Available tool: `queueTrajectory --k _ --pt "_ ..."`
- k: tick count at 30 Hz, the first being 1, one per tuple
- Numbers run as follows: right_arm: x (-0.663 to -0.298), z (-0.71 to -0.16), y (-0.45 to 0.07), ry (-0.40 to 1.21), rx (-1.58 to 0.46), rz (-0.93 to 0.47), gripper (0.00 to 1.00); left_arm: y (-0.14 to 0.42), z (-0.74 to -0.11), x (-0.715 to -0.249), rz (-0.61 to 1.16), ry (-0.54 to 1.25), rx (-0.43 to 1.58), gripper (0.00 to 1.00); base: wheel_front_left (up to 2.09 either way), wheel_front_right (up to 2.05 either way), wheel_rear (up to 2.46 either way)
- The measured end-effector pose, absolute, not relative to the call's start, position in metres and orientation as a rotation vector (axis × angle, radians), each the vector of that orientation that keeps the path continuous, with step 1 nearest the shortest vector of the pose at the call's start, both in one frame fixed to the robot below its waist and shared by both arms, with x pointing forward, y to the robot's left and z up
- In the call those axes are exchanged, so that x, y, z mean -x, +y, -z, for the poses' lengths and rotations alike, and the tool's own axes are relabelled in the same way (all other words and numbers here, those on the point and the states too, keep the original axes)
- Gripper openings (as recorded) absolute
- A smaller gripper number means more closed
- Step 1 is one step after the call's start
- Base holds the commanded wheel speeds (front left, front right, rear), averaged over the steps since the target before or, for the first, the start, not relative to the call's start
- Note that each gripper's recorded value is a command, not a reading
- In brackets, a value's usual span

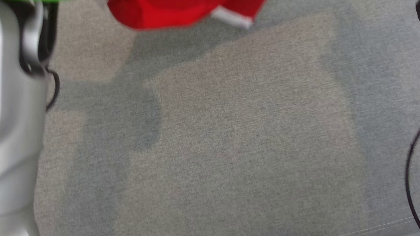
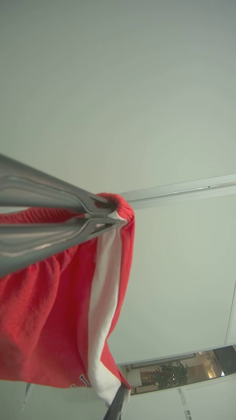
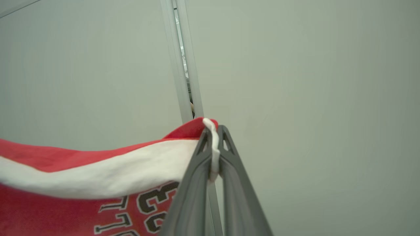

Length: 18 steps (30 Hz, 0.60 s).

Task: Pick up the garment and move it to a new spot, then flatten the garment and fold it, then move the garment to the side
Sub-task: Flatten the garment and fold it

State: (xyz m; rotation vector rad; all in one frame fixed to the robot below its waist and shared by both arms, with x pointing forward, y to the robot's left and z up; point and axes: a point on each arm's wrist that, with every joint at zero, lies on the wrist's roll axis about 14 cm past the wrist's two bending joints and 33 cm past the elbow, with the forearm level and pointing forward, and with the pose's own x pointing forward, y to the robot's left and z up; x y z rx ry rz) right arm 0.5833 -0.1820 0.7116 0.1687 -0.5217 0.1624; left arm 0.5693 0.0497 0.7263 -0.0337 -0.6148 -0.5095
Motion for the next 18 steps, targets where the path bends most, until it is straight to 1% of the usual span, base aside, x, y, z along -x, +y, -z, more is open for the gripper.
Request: queueTrajectory --k 4,6,8,11,13,15,18 --pt "-0.611 -0.722 -0.172 -0.566 -0.230 -0.172 0.00 0.056 -0.734 -0.599 0.475 -0.625 0.018 0.00 0.00 0.00 0.00" --pt "-0.624 -0.717 -0.170 -0.554 -0.247 -0.168 0.00 0.055 -0.726 -0.611 0.475 -0.597 0.010 0.00 0.00 0.00 0.00" --pt "-0.636 -0.700 -0.171 -0.507 -0.291 -0.152 0.00 0.054 -0.706 -0.621 0.476 -0.537 0.013 0.00 0.00 0.00 0.00" --pt "-0.649 -0.659 -0.168 -0.398 -0.321 -0.135 0.00 0.053 -0.665 -0.632 0.474 -0.421 0.044 0.00 0.00 0.00 0.00" --pt "-0.652 -0.624 -0.166 -0.308 -0.331 -0.124 0.00 0.056 -0.625 -0.634 0.459 -0.319 0.087 0.00 0.00 0.00 0.00" --pt "-0.648 -0.579 -0.167 -0.202 -0.354 -0.102 0.00 0.058 -0.582 -0.629 0.440 -0.210 0.142 0.00 0.00 0.00 0.00" --pt "-0.629 -0.511 -0.171 -0.041 -0.392 -0.061 0.00 0.060 -0.523 -0.611 0.408 -0.062 0.224 0.00 0.00 0.00 0.00"
